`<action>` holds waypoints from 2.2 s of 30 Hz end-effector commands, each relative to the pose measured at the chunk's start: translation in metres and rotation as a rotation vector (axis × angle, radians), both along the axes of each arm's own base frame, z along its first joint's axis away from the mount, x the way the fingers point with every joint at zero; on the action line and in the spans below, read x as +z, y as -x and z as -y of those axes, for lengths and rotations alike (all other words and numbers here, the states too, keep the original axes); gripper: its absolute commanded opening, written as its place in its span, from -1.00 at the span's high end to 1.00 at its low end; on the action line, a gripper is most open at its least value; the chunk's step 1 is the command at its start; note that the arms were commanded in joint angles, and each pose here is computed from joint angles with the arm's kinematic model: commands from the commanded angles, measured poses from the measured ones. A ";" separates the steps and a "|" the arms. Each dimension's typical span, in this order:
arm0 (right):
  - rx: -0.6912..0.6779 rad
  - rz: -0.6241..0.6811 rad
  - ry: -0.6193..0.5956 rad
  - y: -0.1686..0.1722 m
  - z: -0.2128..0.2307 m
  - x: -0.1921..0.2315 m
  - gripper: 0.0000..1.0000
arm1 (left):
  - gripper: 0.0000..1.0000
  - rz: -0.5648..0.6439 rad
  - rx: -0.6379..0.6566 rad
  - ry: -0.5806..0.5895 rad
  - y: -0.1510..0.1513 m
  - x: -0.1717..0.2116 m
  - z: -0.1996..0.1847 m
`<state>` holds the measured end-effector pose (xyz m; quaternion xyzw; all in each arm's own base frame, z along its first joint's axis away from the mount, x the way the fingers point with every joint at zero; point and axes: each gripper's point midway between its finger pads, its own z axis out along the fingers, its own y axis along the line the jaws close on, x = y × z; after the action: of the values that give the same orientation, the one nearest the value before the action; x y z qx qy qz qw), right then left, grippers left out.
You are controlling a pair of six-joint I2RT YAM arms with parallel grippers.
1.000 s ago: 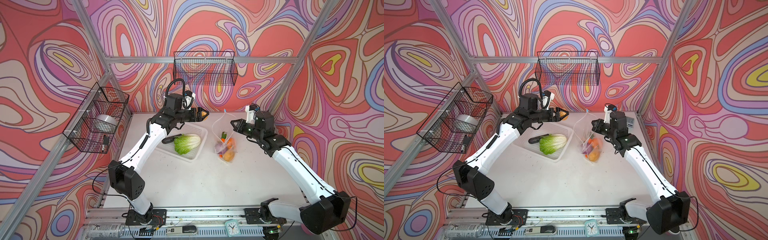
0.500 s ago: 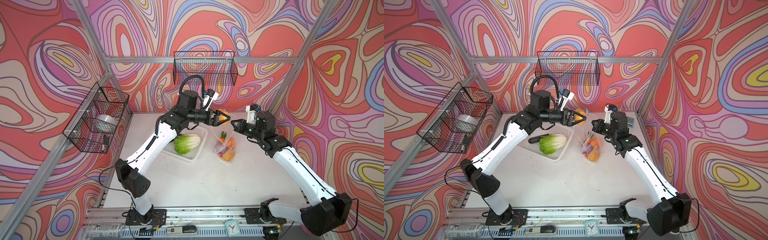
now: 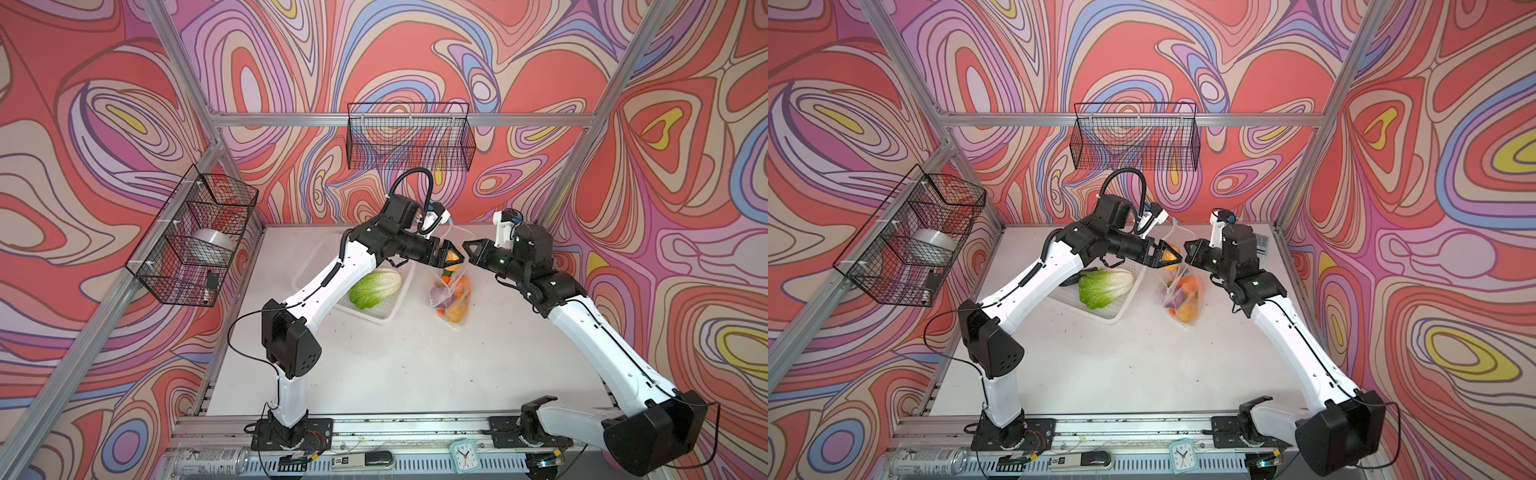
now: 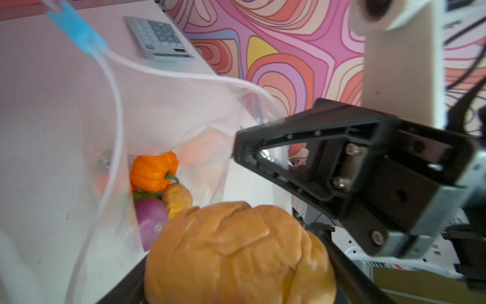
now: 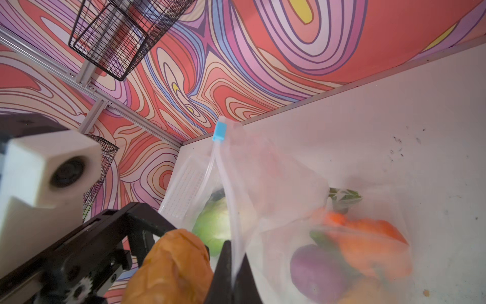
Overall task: Place the food in the zip-top bag and seal the zipper
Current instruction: 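Lower the bread bun into the bag and open the left gripper, then move the left gripper back over the basket toward the eggplant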
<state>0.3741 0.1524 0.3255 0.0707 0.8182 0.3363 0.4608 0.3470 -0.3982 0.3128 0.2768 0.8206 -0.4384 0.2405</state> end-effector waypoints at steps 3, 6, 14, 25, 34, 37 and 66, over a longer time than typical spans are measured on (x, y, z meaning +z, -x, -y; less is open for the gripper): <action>0.003 0.044 -0.002 0.003 0.000 0.011 1.00 | -0.41 0.059 0.122 -0.265 -0.020 -0.037 -0.027; 0.009 0.047 -0.007 0.002 -0.001 0.011 1.00 | -0.42 0.068 0.118 -0.294 -0.018 -0.043 -0.026; 0.012 0.045 -0.013 0.001 -0.002 0.012 1.00 | -0.51 0.106 0.140 -0.338 -0.023 -0.045 -0.029; 0.018 0.044 -0.016 -0.002 -0.004 0.011 1.00 | -1.00 0.125 0.163 -0.337 -0.023 -0.035 -0.033; 0.012 0.040 -0.011 0.001 -0.002 0.010 1.00 | -1.00 0.179 0.186 -0.283 -0.023 -0.009 -0.035; 0.010 0.042 -0.008 0.002 -0.001 0.010 1.00 | -1.00 0.217 0.210 -0.279 -0.024 0.004 -0.040; 0.008 0.027 0.002 0.003 -0.001 0.000 1.00 | -1.00 0.262 0.620 -0.527 -0.080 -0.041 -0.297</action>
<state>0.3744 0.1536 0.3225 0.0681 0.8166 0.3398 0.4616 0.4331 -0.1128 0.2786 0.0628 0.9096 -0.0932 0.4001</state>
